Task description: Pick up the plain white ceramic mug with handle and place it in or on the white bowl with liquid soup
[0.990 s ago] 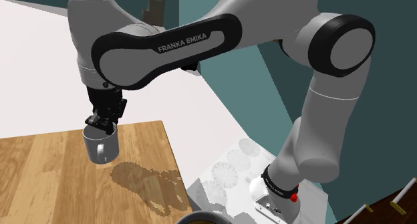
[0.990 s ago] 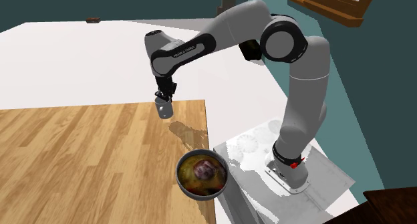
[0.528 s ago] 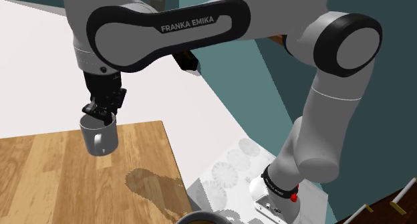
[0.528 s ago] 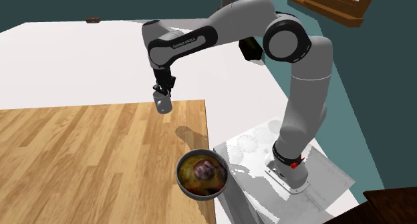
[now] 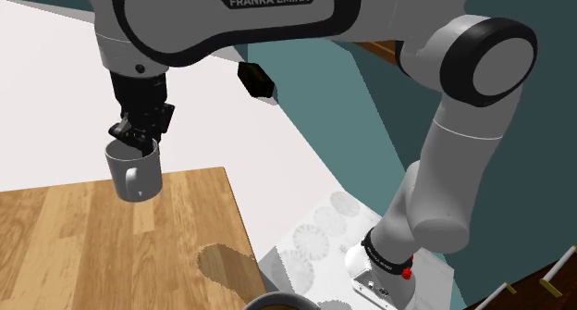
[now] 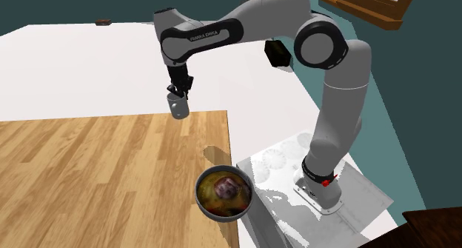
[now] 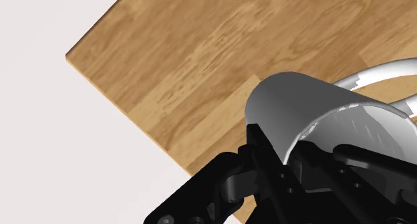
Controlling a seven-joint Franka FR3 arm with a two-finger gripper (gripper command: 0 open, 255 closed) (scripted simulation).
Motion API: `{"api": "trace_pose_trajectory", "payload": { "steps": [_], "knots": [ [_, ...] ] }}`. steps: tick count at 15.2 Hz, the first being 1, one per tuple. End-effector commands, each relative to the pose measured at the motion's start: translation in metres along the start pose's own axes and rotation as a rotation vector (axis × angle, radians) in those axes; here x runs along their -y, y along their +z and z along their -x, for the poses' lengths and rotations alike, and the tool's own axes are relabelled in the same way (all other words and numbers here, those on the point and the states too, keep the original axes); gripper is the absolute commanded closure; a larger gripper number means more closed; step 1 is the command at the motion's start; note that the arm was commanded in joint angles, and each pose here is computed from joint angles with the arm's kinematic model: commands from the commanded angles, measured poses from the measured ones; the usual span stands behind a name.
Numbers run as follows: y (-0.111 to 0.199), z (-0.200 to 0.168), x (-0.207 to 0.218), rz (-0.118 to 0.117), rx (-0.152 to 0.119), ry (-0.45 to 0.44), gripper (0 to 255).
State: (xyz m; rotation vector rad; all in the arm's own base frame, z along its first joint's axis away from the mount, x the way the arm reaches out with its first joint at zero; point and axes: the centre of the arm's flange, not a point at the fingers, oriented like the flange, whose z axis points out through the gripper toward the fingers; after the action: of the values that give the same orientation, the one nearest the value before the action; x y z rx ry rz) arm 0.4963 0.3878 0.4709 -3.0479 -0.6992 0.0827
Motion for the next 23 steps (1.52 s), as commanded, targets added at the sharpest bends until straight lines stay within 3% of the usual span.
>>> {"api": "trace_pose_trajectory", "payload": {
  "steps": [1,9,23],
  "knots": [
    [-0.01,0.001,0.001,0.0,0.0,0.0,255],
    [-0.049,0.003,0.002,0.0,0.0,0.0,255],
    [-0.05,0.168,0.086,0.0,0.0,0.0,255]
  ]
}}
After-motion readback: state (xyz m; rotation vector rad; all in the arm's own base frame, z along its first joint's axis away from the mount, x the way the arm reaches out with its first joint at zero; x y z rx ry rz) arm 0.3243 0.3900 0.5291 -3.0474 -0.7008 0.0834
